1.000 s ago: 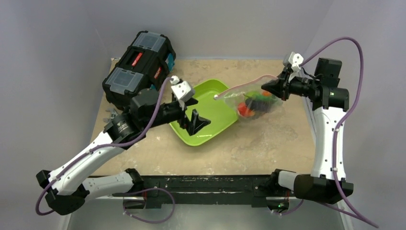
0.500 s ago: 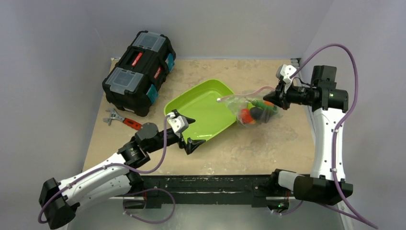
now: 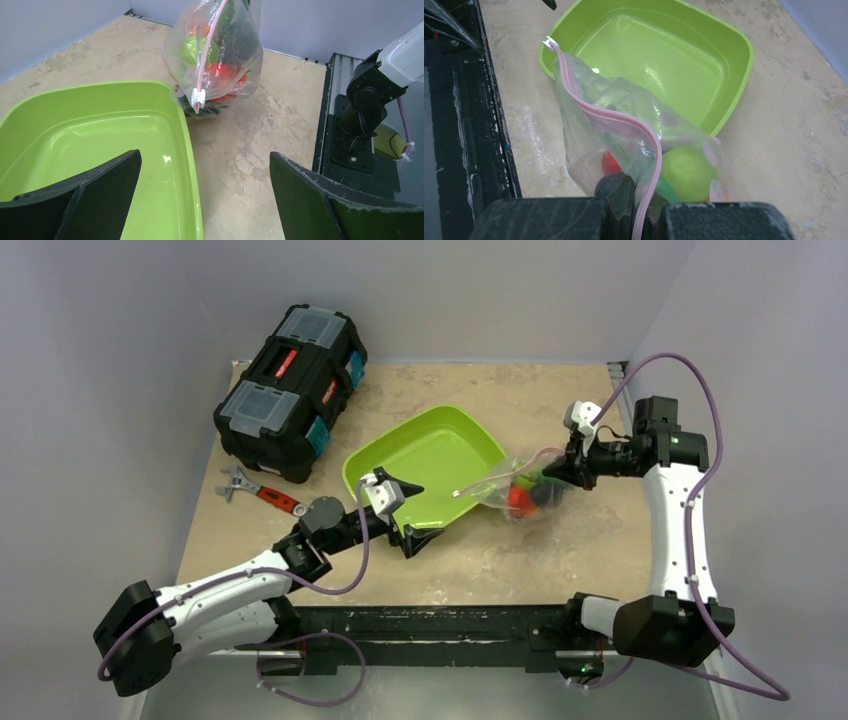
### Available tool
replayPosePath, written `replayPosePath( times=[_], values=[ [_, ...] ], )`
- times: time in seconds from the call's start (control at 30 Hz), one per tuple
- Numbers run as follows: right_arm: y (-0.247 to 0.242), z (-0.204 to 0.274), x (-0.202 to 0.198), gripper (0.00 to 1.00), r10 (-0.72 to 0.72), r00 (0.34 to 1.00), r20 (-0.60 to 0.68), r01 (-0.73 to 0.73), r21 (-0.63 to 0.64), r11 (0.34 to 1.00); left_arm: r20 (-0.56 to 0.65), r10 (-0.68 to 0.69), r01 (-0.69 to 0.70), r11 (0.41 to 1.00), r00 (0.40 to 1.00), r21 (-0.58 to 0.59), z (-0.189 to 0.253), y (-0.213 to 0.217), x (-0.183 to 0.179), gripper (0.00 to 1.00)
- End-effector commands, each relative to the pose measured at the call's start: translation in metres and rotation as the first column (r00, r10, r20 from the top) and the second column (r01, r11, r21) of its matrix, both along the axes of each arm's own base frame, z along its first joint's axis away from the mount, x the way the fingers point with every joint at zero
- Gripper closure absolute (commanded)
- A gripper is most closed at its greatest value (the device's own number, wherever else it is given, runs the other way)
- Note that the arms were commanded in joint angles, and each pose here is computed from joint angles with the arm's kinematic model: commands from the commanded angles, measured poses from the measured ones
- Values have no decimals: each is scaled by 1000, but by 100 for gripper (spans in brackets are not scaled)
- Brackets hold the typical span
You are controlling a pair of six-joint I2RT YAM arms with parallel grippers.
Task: Open the zip-top bag and remove the fake food
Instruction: Pick up the zipper food storage bag at the corner of the board.
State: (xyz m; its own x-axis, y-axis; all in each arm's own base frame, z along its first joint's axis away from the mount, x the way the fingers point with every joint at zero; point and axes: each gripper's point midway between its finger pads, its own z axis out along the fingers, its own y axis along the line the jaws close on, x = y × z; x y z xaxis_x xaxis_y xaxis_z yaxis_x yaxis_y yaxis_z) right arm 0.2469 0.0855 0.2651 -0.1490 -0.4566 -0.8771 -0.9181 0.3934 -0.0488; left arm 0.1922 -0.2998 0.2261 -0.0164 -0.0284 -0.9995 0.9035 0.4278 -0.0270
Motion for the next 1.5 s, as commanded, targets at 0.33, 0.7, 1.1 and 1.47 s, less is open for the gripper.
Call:
replayPosePath(
  times=[0.33, 0.7, 1.1, 1.47],
  values=[
    [9, -8, -6, 100, 99, 995, 8, -99, 47, 994, 213, -4, 32, 991, 977, -130, 11, -22, -7, 0],
    [7, -16, -1, 100, 102, 995, -23, -101, 52, 994, 195, 12, 21, 985, 981, -170, -16, -29, 0, 0],
    [4, -17, 2, 100, 88, 995, -37, -87, 45, 995, 175, 66, -28, 977, 982, -214, -14, -71, 39, 7],
    [-9, -22, 10, 90, 35, 998, -60, -36, -1, 999, 147, 8, 27, 972, 989, -235, -10, -79, 33, 100]
  ],
)
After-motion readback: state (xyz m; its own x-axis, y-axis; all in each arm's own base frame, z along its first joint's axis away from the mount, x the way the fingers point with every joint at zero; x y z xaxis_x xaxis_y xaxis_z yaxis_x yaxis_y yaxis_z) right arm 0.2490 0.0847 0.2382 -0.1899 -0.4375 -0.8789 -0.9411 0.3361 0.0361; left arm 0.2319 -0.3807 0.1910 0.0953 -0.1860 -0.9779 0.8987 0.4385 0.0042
